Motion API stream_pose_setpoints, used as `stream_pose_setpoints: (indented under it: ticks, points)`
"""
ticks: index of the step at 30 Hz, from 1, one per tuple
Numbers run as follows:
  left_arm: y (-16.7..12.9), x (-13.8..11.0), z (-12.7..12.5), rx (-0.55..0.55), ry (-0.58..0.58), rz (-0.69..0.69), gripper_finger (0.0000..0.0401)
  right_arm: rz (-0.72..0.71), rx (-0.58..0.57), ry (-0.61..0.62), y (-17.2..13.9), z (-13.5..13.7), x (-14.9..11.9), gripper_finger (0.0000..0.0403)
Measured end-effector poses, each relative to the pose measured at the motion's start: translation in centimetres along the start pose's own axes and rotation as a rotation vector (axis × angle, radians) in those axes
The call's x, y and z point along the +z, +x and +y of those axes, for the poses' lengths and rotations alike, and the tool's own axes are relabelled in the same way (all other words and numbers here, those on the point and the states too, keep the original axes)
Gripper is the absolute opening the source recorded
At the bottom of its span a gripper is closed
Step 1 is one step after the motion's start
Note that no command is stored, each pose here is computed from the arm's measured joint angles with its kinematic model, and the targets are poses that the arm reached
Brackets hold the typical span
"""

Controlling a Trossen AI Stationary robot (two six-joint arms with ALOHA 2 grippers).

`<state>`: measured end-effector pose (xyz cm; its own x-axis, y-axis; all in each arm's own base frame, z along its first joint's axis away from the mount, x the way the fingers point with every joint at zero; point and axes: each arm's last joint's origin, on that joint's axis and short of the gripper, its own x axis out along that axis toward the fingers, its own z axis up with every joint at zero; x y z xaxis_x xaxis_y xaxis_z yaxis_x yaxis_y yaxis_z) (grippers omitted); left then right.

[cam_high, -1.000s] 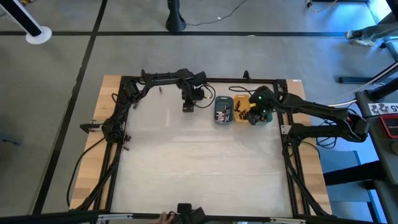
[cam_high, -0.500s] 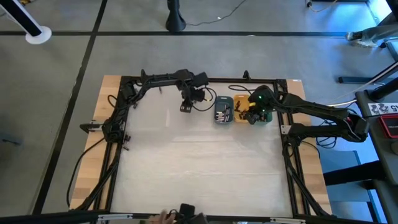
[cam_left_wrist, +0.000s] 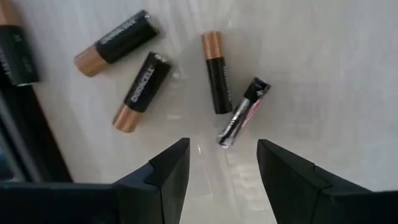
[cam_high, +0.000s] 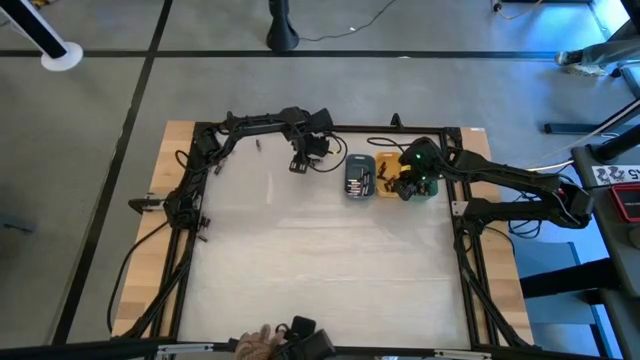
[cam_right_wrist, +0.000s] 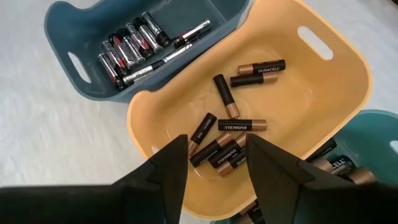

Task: Sort batteries
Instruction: Put the silver battery into the blue bin

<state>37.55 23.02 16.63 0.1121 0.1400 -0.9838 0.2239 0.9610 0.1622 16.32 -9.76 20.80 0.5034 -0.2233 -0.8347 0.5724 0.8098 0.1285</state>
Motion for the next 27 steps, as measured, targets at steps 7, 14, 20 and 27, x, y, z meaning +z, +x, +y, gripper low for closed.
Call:
stream_pose_setpoints:
  ticks: [7,14,20,27]
  points:
    - [0.8,0.3,0.1,0.012,0.011,-0.037,0.0177,0.000,0.000,-0.001,0.0,0.0,0.0,0.0162]
    - [2.8,0.0,-0.5,-0.069,0.035,0.027,0.0175,-0.001,0.000,0.000,0.0,0.0,0.0,0.0162]
    - [3.3,0.3,-0.7,-0.058,0.028,0.041,0.0110,-0.001,0.000,0.000,0.0,0.0,0.0,0.0162]
    - [3.4,0.2,-0.6,-0.027,-0.073,0.068,0.0016,-0.001,0.000,0.000,0.0,0.0,0.0,0.0163]
